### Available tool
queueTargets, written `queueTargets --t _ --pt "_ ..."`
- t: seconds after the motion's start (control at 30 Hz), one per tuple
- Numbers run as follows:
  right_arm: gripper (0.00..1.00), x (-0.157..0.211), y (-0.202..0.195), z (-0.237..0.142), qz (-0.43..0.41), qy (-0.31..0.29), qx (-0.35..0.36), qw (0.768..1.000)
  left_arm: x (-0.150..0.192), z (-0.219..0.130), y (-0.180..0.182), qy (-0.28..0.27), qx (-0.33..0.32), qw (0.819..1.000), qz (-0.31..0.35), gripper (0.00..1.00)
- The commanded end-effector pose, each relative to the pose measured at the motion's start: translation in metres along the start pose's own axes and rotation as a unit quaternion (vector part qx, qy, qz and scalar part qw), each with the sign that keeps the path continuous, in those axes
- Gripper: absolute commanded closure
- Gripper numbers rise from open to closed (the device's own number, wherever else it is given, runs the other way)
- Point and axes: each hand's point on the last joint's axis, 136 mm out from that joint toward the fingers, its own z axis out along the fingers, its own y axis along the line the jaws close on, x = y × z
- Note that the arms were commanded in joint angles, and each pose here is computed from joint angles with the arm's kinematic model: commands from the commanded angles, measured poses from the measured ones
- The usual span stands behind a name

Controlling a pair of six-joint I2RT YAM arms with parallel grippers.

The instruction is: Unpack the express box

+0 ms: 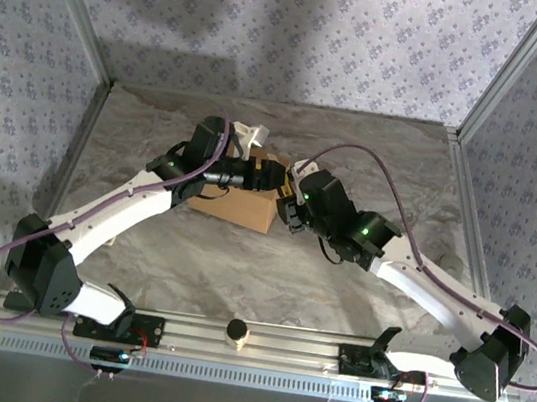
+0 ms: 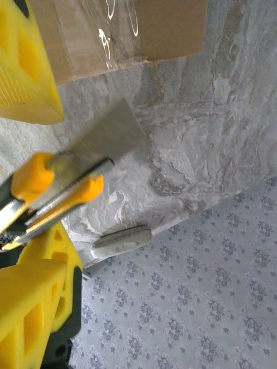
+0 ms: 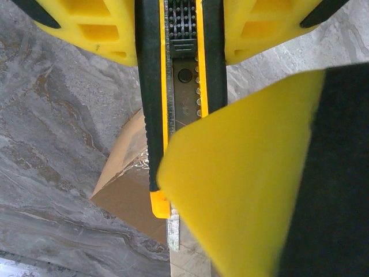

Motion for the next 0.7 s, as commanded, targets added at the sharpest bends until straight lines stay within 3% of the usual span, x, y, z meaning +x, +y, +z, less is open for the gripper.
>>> queueTargets --t 0.0,0.43,0.67 --pt "1.00 -0.021 0.010 -0.007 -0.006 -0.026 -0.014 1.000 -0.011 0.003 -0.015 -0.010 0.024 1.000 0.008 0.39" --pt "1.00 -0.027 0.010 -0.005 -0.007 -0.039 -0.005 0.999 -0.007 0.016 -0.014 0.000 0.029 1.000 -0.001 0.59" --pt "1.00 -0.027 0.009 -0.002 -0.007 -0.040 0.000 0.999 -0.006 0.019 -0.014 0.005 0.031 1.000 -0.002 0.87"
